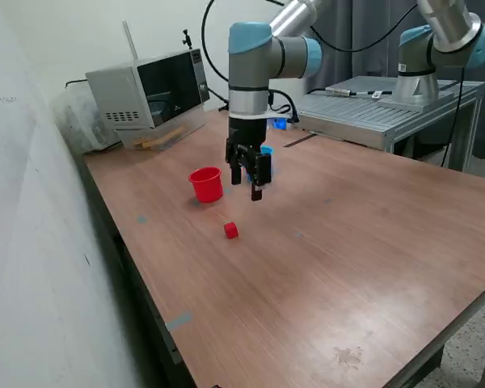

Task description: Place red objects in the red bin, and blue objects in the blue bin.

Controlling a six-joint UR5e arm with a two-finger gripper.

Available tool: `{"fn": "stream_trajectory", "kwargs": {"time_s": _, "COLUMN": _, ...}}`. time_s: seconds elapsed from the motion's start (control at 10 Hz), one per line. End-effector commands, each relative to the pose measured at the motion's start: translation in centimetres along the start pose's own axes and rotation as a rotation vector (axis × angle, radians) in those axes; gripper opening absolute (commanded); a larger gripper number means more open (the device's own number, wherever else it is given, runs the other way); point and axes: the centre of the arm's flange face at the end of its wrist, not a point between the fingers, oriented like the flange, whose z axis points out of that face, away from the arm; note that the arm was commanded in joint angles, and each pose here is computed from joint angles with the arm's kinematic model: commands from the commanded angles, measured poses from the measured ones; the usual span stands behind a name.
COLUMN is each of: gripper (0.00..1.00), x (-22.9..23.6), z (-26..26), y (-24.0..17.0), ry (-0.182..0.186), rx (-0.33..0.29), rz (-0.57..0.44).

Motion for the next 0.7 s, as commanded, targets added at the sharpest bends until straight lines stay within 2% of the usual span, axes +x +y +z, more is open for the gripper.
{"fn": "stream_trajectory", "kwargs": {"time_s": 0.0, "gripper": 1.0, "x": 0.0, "z": 3.9, "y": 1.0, "ry": 0.0, "rx": -0.002, "rz": 0.006}}
{"fn": "stream_trajectory", "kwargs": {"time_s": 0.6, "gripper": 1.0, "x": -2.5, "z": 8.0, "y": 2.4, "ry": -0.007, "rx": -0.014, "rz": 0.039}}
